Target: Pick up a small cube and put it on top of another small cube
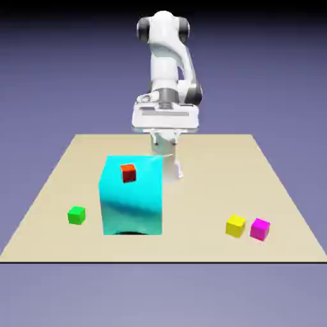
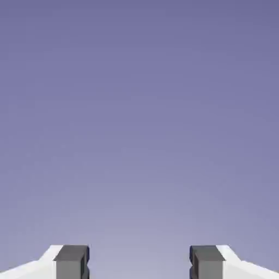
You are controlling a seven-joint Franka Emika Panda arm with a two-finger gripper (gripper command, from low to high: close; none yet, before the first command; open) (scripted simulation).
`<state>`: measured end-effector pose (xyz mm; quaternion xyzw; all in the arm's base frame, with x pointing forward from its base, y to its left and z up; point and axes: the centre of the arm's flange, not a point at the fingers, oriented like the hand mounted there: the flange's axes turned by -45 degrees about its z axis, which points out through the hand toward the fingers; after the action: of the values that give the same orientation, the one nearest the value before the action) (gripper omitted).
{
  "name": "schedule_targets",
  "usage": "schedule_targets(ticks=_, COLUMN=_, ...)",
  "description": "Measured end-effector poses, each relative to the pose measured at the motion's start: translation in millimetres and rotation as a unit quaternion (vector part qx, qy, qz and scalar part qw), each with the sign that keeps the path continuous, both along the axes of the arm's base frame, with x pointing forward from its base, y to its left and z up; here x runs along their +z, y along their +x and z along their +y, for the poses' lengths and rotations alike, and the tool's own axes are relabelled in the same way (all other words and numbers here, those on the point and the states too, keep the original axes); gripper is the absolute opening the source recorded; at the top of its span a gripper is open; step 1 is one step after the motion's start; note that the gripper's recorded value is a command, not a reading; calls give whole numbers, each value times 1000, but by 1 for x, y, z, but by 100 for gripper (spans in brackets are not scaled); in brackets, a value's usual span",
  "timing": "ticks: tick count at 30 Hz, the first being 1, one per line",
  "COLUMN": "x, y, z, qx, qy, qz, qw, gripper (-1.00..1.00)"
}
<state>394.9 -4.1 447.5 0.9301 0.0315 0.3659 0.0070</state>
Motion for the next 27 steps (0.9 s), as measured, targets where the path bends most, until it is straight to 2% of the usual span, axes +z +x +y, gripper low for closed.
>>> schedule_targets(ticks=3, x=-27, y=12, z=-22, qx=14, qy=-6, qz=58, qw=998, gripper=0)
schedule_targets(ticks=13, x=-33, y=58, z=-179, qx=37, qy=-56, qz=151, qw=986, gripper=0)
schedule_targets(ticks=21, x=-70, y=48, z=-293, qx=82, qy=-65, qz=237, qw=966, gripper=0)
schedule_targets(ticks=27, x=-132, y=32, z=-322, qx=157, qy=-29, qz=299, qw=941, gripper=0)
